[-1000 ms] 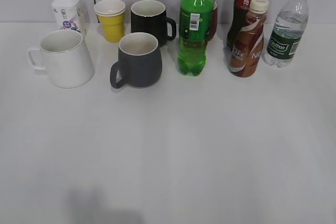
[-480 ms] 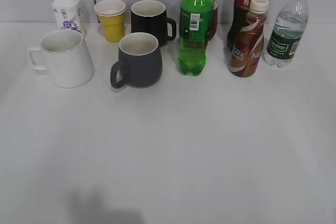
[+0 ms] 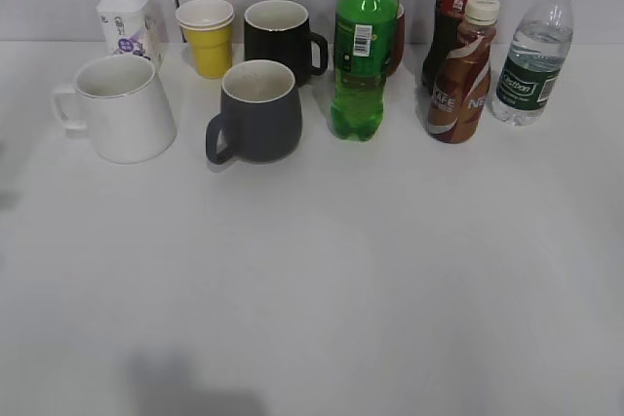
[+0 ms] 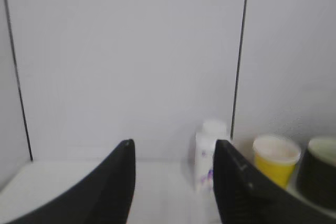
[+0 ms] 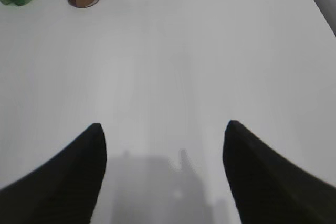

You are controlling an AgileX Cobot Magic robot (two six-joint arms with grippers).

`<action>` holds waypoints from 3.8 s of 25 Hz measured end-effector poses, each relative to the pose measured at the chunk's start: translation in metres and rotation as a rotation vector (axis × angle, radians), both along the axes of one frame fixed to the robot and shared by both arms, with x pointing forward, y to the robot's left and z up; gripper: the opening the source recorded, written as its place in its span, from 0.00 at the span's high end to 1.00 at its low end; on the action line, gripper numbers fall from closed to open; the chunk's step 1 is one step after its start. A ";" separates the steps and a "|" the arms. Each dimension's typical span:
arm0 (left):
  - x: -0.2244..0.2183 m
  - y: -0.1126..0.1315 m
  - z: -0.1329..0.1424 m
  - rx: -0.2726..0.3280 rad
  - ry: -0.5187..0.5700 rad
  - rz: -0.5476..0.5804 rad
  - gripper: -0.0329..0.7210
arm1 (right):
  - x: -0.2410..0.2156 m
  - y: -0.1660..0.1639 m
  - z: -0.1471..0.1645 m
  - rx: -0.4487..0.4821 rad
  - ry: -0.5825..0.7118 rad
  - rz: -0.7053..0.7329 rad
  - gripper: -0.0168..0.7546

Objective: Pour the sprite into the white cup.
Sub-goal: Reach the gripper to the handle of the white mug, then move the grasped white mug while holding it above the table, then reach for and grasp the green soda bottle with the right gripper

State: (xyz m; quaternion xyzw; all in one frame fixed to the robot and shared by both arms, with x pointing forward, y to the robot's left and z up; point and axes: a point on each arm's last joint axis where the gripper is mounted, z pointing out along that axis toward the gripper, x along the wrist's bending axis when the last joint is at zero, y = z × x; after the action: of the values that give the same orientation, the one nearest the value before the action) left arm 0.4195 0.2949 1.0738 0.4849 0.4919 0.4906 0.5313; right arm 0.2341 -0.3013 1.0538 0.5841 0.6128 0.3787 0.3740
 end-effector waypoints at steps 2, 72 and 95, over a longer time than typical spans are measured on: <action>0.024 -0.002 -0.022 0.029 0.067 -0.012 0.46 | 0.000 0.000 0.000 0.000 0.000 0.000 0.30; 0.100 -0.020 -0.075 0.221 0.149 -0.184 0.90 | 0.177 0.112 -0.039 0.118 -0.343 0.461 0.30; 0.039 -0.063 -0.013 0.301 0.103 -0.339 0.90 | 0.335 0.209 -0.116 0.139 -0.257 0.295 0.14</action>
State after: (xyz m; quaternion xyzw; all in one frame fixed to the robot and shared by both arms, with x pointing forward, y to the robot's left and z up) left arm 0.4589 0.2323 1.0609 0.6590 0.3511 0.4366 0.5018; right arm 0.5693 -0.0927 0.9381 0.4592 0.6114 0.5424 0.3481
